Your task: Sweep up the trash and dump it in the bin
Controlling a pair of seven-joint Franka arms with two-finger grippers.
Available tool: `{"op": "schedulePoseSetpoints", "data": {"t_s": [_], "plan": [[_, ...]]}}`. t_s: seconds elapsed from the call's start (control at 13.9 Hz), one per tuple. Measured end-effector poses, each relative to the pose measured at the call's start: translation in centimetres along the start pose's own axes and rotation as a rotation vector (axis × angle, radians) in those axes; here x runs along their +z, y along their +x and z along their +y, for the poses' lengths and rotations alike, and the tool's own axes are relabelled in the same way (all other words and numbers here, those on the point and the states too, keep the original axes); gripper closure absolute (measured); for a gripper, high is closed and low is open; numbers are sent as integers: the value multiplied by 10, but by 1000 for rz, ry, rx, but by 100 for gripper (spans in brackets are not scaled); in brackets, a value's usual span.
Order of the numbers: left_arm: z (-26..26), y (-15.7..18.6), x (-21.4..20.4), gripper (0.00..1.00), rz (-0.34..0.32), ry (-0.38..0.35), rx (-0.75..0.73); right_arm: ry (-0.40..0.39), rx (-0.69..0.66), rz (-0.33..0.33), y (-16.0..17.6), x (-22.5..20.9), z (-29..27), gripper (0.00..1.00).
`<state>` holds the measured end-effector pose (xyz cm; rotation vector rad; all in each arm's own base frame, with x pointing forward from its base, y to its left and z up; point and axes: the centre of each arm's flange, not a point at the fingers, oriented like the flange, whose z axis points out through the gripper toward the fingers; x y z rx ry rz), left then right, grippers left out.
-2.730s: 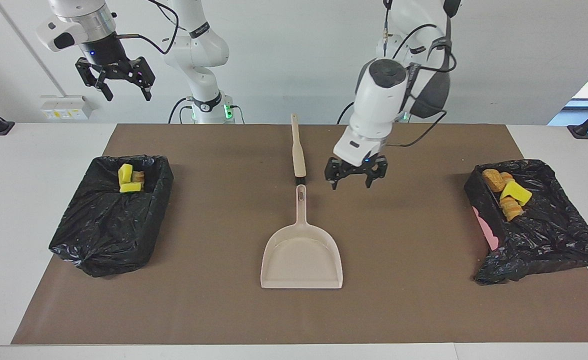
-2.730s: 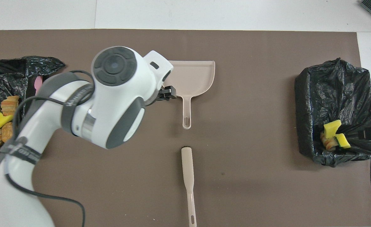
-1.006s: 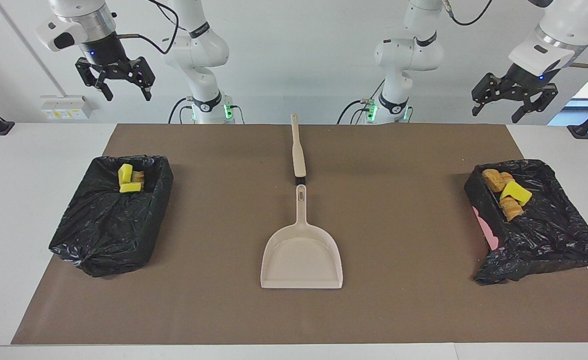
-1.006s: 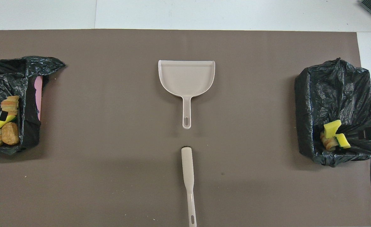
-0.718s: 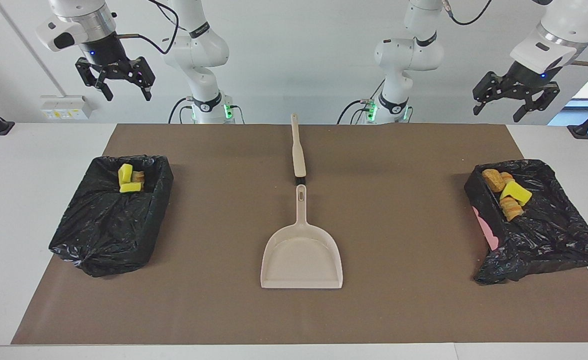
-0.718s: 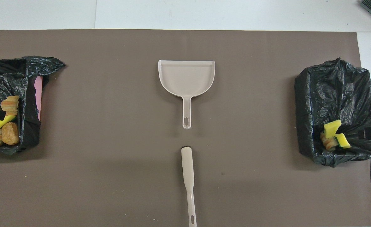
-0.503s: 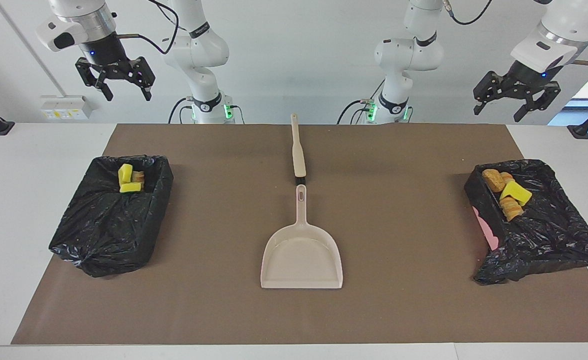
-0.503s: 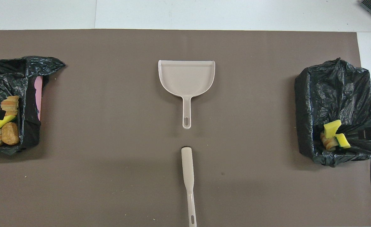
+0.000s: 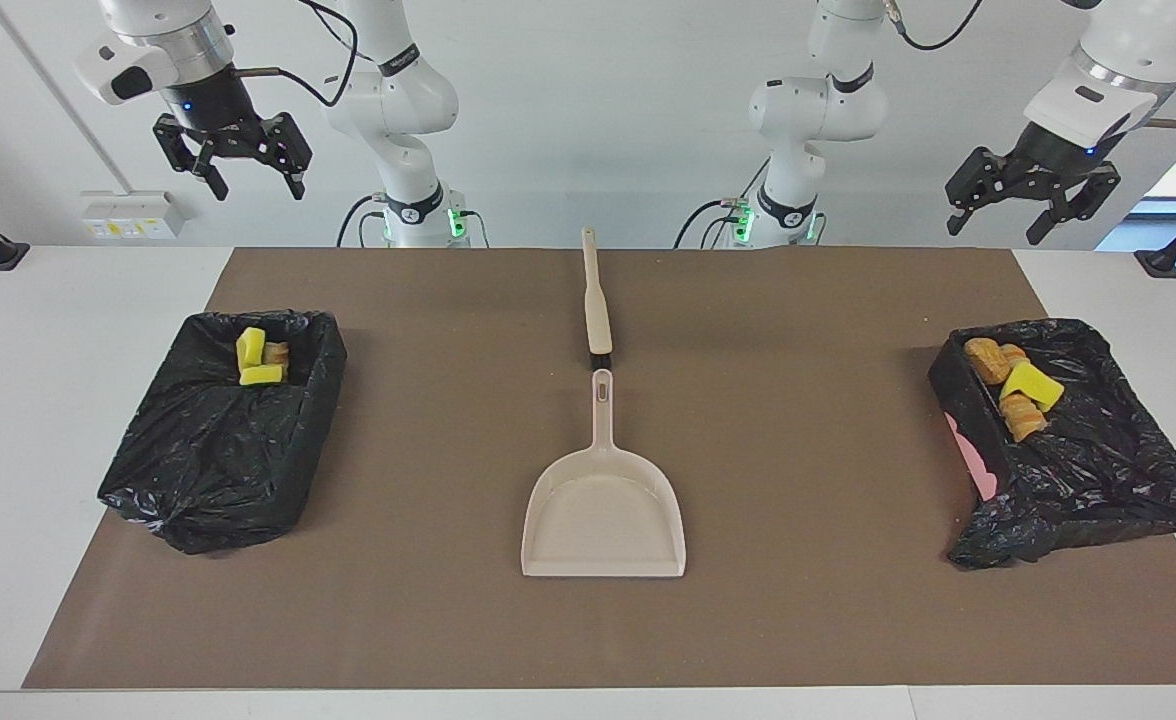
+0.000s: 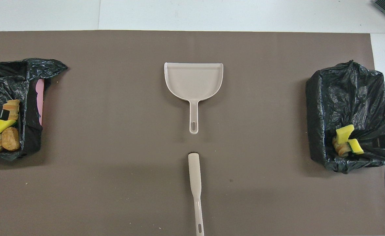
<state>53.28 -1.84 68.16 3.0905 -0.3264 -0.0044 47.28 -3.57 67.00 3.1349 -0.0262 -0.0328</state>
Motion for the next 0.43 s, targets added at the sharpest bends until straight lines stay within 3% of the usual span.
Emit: {"op": "schedulePoseSetpoints", "data": {"t_s": [0.43], "plan": [[6,1,1,0,-3,0,5,-6,9,2,32,1,2,0]]}}
